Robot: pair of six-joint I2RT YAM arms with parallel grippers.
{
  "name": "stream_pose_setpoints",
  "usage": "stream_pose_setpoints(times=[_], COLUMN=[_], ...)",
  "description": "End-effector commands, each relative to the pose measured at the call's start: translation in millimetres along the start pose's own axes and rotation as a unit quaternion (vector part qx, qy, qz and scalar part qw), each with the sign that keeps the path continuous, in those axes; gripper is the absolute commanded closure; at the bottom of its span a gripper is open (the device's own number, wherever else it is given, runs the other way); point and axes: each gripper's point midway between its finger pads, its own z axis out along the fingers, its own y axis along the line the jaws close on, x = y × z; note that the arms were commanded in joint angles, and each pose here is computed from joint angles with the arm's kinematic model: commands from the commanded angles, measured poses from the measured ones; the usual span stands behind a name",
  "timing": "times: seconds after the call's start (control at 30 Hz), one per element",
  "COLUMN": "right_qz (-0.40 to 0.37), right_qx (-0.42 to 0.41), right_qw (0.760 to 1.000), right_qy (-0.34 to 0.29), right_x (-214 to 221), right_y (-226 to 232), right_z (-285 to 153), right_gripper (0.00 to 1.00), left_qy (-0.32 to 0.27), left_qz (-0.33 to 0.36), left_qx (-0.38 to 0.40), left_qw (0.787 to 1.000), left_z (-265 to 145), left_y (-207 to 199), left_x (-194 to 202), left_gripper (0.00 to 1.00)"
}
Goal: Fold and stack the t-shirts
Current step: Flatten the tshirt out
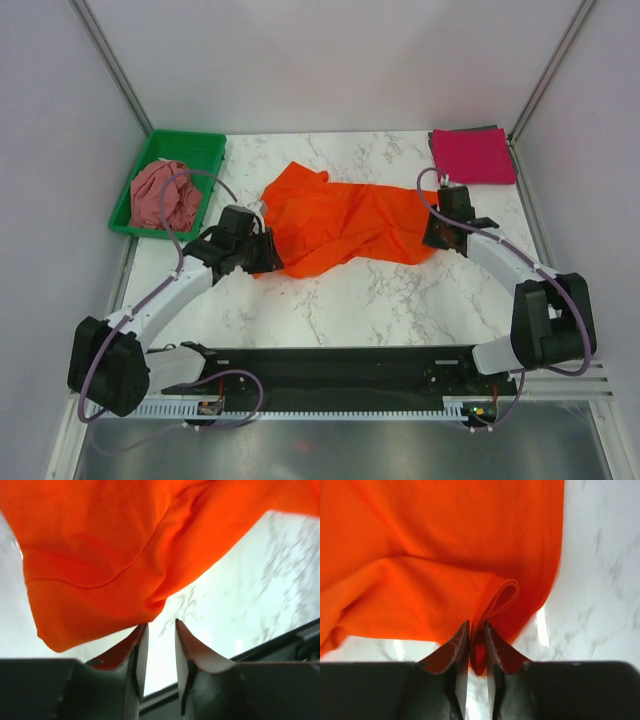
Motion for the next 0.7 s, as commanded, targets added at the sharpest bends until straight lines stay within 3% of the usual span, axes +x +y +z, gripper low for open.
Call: stream_pose_setpoints(times=[0.0,0.03,0.07,0.13,0.23,0.33,0.5,0.6,0.67], right_qz=[0.059,0.061,0.069,0.086,0.117,0.126,0.148,0.131,0.117], right_qx=[-0.018,-0.020,-0.023,-0.026,-0.032,-0.030,0.001,0.006,0.010], right_qw=[0.998,0.998,0.997,0.996,0.993,0.992,0.989,0.991,0.993], right_qy=[-0.019,-0.009,-0.002,0.007,0.013,0.013,0.002,0.011,0.032], right_x=[14.7,21.1,26.1,27.8,27.2,21.4,1.3,-5.9,1.1], right_y=[0.8,0.8,1.9,3.6,9.1,12.2,10.5,14.0,13.9], right_z=[-15.9,-18.6,-21.8,-32.1,-38.7,-36.5,-21.5,-1.7,13.5], right_gripper=[0.73,0.68,0.57,0.52,0.46,0.44,0.43,0.43,0.43], left_qy=[0.026,0.020,0.014,-0.017,-0.047,-0.050,-0.078,-0.042,-0.001], left_qz=[-0.017,-0.020,-0.023,-0.022,-0.018,-0.047,-0.131,-0.126,-0.121], left_qx=[0.035,0.038,0.039,0.038,0.013,-0.004,-0.054,-0.031,-0.006], left_qw=[0.999,0.999,0.999,0.999,0.999,0.998,0.987,0.991,0.993], left_z=[-7.1,-10.8,-13.5,-23.0,-24.7,-20.3,-11.7,4.8,15.9], left_y=[-5.5,-4.9,-5.5,-7.8,-2.8,11.6,54.6,51.2,44.4], left_x=[29.2,32.3,31.4,18.4,-2.9,-17.1,-31.6,-29.8,-15.0], left_gripper=[0.63,0.51,0.47,0.36,0.29,0.33,0.30,0.30,0.37])
